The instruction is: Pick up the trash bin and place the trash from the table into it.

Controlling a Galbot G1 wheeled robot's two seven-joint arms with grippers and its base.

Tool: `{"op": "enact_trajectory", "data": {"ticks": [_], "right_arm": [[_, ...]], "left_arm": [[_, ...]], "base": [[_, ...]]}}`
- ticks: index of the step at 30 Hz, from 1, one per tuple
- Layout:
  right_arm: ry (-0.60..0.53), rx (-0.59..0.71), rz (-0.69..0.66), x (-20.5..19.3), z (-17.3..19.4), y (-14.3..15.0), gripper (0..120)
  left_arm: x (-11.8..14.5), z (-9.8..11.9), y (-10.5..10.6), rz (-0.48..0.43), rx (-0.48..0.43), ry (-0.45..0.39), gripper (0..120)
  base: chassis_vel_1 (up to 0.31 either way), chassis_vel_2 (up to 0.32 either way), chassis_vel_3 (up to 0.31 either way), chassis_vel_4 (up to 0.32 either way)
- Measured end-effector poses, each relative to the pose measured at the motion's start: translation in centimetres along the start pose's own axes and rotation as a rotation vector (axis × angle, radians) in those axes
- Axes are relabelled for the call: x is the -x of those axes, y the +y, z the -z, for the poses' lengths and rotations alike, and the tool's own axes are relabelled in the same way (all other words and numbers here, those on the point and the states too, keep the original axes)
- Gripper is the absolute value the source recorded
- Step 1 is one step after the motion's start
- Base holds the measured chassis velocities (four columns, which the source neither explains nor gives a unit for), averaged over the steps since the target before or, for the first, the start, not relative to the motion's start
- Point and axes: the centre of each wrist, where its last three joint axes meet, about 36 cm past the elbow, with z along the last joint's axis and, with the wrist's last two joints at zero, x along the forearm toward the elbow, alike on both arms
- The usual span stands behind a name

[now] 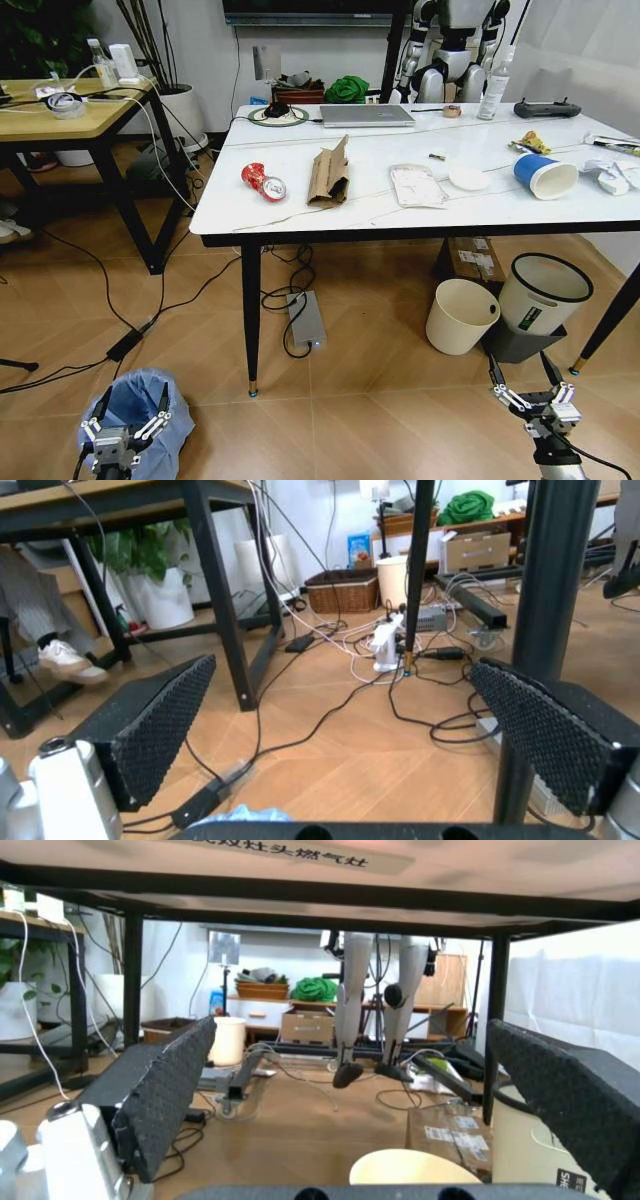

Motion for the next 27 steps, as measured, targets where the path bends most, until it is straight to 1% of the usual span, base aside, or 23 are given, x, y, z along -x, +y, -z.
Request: {"op": "enact_trajectory", "data": {"ticks": [17, 27], "right_arm": [[0.001, -0.002, -0.021, 0.86, 0.28, -0.09, 100], [0.012, 0.000, 0.010, 0.69, 0.55, -0.12, 100]], "left_arm": [[-0.25, -0.11, -0.66, 0.003, -0.003, 0.008, 100], [-0.37, 0.11, -0.93, 0.008, -0.009, 0.005, 100]], "base": [[0.000, 0.000, 0.000, 0.000], [0.000, 0.000, 0.000, 0.000]]}}
